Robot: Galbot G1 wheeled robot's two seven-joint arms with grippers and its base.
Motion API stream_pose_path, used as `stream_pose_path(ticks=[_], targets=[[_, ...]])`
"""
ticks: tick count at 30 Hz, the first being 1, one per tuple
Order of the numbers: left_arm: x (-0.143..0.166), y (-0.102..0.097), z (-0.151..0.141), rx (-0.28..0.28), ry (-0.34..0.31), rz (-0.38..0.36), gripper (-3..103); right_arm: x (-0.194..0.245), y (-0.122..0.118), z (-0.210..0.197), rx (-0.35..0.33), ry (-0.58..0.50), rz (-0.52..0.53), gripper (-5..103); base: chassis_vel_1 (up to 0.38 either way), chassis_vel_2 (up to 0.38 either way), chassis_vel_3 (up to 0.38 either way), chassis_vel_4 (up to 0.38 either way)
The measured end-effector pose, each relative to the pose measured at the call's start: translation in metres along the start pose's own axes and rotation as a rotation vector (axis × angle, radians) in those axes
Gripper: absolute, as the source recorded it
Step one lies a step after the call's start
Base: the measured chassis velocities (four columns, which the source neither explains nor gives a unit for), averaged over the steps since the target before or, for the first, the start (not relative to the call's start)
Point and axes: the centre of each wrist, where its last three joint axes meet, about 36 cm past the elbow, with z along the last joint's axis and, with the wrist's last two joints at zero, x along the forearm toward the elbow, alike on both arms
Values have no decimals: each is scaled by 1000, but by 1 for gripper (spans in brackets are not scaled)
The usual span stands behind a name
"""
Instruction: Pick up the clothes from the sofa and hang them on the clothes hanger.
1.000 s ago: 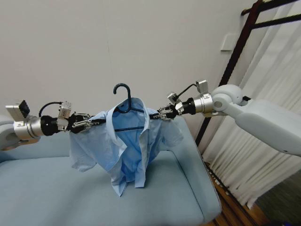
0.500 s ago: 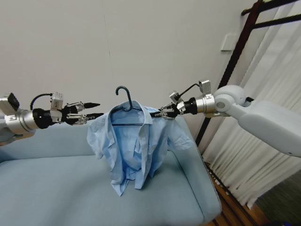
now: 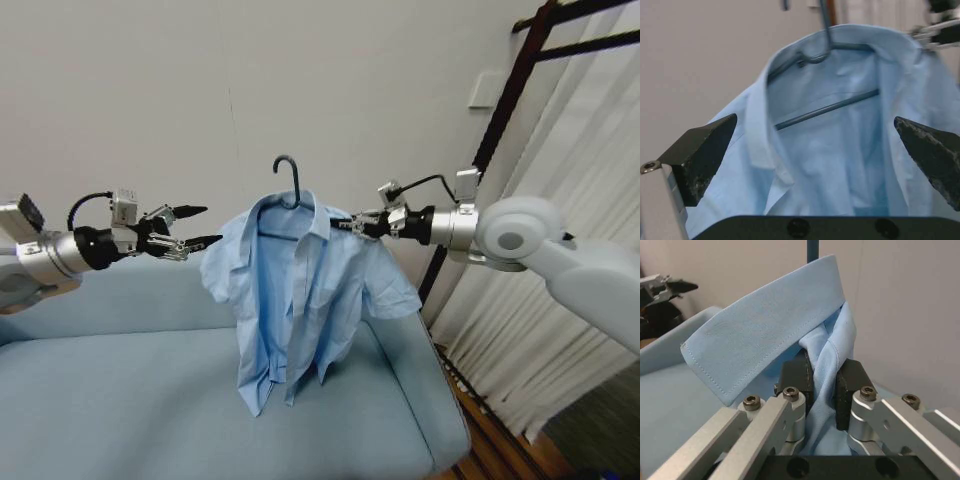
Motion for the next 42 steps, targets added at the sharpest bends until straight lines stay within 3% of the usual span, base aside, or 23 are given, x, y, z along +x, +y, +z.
stream_pose_path(ticks=[1,3,5,7,11,21,29,32,34,35,37,38,40,42], targets=[[-4,-8,2,14,-15,-78,100,3,8,-3,13,-20,31,12,0,0,0,0],[-6,-11,2,20,-21,-110,100,4,11,-4,17,-28,42,12,0,0,0,0],[-17,-33,3,69,-49,-307,100,10,28,-9,37,-78,83,12,0,0,0,0],[-21,-43,1,87,-65,-371,100,13,37,-13,52,-110,79,12,0,0,0,0],[-25,-53,-5,89,-83,-410,100,17,47,-19,87,-149,77,12,0,0,0,0],[-29,-62,-27,96,-139,-406,100,14,98,-20,81,-179,55,12,0,0,0,0],[-33,-62,-13,143,-105,-380,103,8,112,-16,78,-202,17,12,0,0,0,0],[-35,-60,-1,175,-67,-370,89,5,114,-19,72,-219,0,12,0,0,0,0],[-35,-59,4,184,-58,-368,89,5,115,-20,71,-222,-4,12,0,0,0,0],[-36,-58,8,193,-52,-366,84,4,116,-20,71,-224,-9,12,0,0,0,0],[-39,-57,11,203,-51,-359,78,4,117,-20,72,-223,-17,12,0,0,0,0],[-42,-55,12,207,-57,-350,67,4,118,-18,73,-218,-24,12,0,0,0,0],[-45,-55,10,205,-65,-343,67,4,117,-18,73,-217,-24,12,0,0,0,0],[-48,-55,8,203,-73,-332,56,4,117,-17,73,-213,-26,12,0,0,0,0]])
